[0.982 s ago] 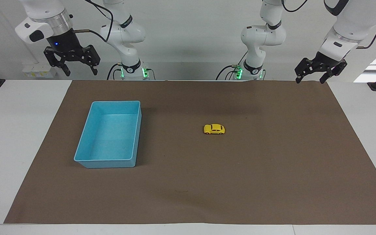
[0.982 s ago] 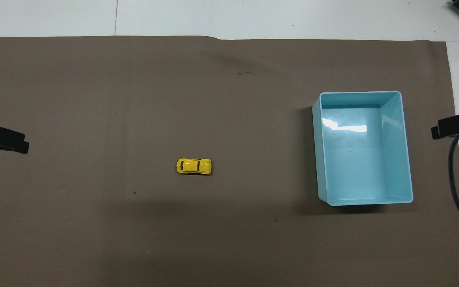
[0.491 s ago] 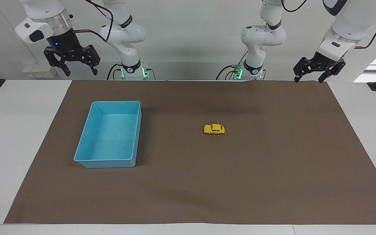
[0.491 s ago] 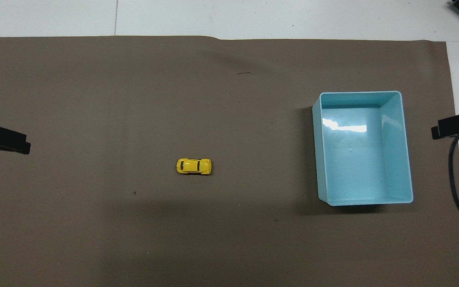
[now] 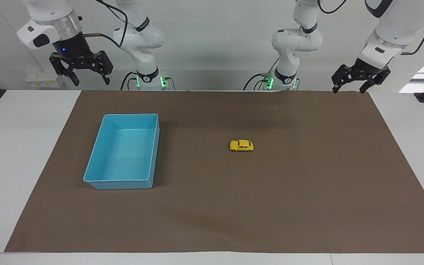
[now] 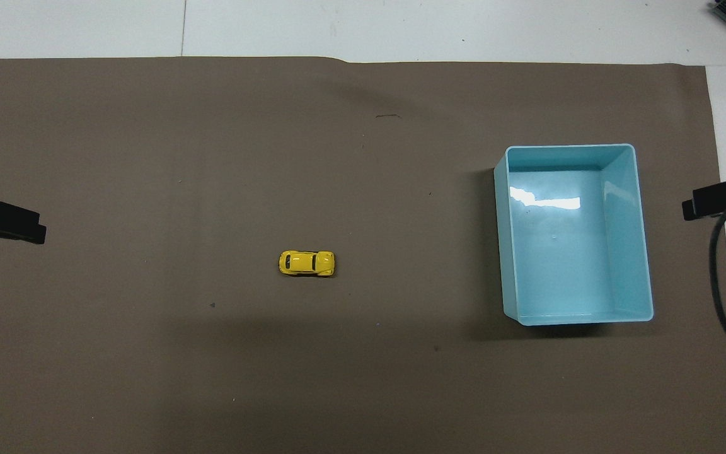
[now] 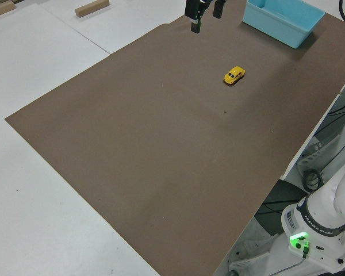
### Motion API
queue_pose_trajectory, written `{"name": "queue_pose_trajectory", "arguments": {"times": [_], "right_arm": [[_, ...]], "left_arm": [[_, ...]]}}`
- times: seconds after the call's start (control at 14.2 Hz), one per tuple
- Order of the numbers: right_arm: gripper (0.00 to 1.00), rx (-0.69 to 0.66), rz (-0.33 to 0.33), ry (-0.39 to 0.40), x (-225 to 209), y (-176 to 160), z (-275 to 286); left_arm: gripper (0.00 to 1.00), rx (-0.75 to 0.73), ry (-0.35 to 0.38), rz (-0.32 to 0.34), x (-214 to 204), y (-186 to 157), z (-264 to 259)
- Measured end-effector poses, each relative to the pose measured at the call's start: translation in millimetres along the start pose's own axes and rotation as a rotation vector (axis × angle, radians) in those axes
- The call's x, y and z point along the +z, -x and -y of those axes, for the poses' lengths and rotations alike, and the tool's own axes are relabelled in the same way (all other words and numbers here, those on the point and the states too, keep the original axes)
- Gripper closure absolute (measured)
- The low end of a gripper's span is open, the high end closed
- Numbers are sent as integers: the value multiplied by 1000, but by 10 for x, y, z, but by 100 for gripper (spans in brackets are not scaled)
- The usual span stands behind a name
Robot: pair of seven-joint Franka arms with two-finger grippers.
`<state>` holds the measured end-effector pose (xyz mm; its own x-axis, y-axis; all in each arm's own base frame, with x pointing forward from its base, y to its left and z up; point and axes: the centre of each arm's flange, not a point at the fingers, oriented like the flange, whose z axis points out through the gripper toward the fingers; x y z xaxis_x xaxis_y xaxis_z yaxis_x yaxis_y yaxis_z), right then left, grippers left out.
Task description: Wind up and store yellow beetle car
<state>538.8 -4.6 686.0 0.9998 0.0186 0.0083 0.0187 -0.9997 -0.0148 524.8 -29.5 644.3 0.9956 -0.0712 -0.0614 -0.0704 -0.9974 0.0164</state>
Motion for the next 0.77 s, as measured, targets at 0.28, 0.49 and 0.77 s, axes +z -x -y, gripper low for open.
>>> {"name": "queue_pose_trajectory", "arguments": {"times": [0.28, 0.49, 0.77], "right_arm": [[0, 0, 0, 0, 0, 0, 0], [0, 0, 0, 0, 0, 0, 0], [0, 0, 0, 0, 0, 0, 0]], "left_arm": [[0, 112, -2, 0, 1, 0, -109], [0, 344, -3, 2, 3, 3, -228], [0, 643, -3, 9, 10, 14, -326]]}}
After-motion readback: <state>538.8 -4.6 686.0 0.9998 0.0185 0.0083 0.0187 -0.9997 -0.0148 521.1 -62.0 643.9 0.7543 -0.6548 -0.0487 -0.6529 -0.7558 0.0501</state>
